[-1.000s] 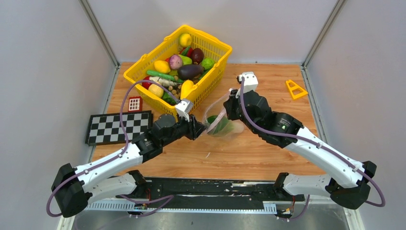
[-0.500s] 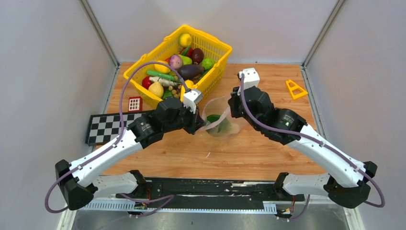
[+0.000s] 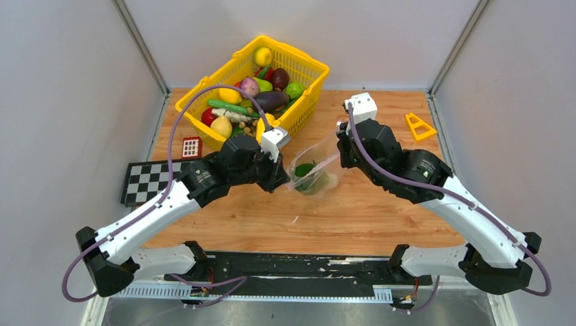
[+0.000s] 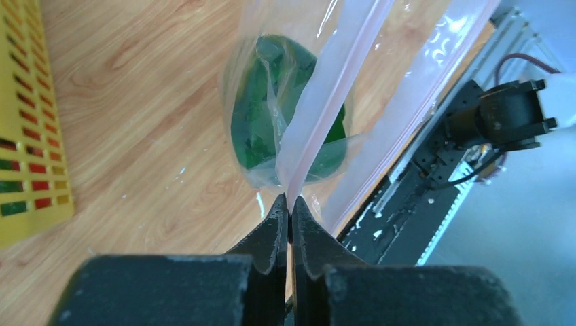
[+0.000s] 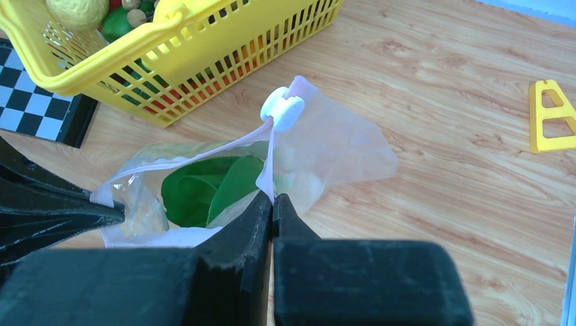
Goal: Place the food in the zip-top bag and seal the zipper
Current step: Adjust the zipper food storage bag at the center of the board, then adjust the bin at the center of the board.
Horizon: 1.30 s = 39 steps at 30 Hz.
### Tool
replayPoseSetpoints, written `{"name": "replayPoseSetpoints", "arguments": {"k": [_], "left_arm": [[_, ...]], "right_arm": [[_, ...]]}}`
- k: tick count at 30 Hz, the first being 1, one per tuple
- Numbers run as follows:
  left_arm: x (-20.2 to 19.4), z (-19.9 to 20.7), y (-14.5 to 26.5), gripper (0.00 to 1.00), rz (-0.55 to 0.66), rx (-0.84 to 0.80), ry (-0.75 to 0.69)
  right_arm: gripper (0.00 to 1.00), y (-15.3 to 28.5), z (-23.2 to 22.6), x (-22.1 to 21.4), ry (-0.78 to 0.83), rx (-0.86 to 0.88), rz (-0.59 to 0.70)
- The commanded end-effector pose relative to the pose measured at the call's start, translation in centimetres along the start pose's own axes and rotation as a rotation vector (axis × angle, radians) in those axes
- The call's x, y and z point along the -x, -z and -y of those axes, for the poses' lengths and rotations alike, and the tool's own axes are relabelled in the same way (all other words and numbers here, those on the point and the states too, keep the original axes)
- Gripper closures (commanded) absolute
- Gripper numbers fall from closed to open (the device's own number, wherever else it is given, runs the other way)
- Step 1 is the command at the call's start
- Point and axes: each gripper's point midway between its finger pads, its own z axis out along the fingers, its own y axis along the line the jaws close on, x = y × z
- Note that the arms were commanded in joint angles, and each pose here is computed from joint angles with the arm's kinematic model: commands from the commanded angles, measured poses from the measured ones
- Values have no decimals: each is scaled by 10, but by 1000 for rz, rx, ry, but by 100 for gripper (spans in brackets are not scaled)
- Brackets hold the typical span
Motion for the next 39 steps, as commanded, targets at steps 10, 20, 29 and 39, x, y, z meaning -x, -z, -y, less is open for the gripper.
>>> {"name": "replayPoseSetpoints", "arguments": {"k": [10,20,29,39], "left_arm": [[61,18,26,10,257,-52,-24],[100,-48,58,0,428,273,-29],[140,-120,57,0,479,474,20],[110,-200,18,0,257,614,84]], "right_arm": [[100,11,38,43,-33,-174,206],[100,-17,6,3,48,-53,73],[100,-24,-9,-14,17,26,55],[100,-26,-19,-24,4,83,41]]}}
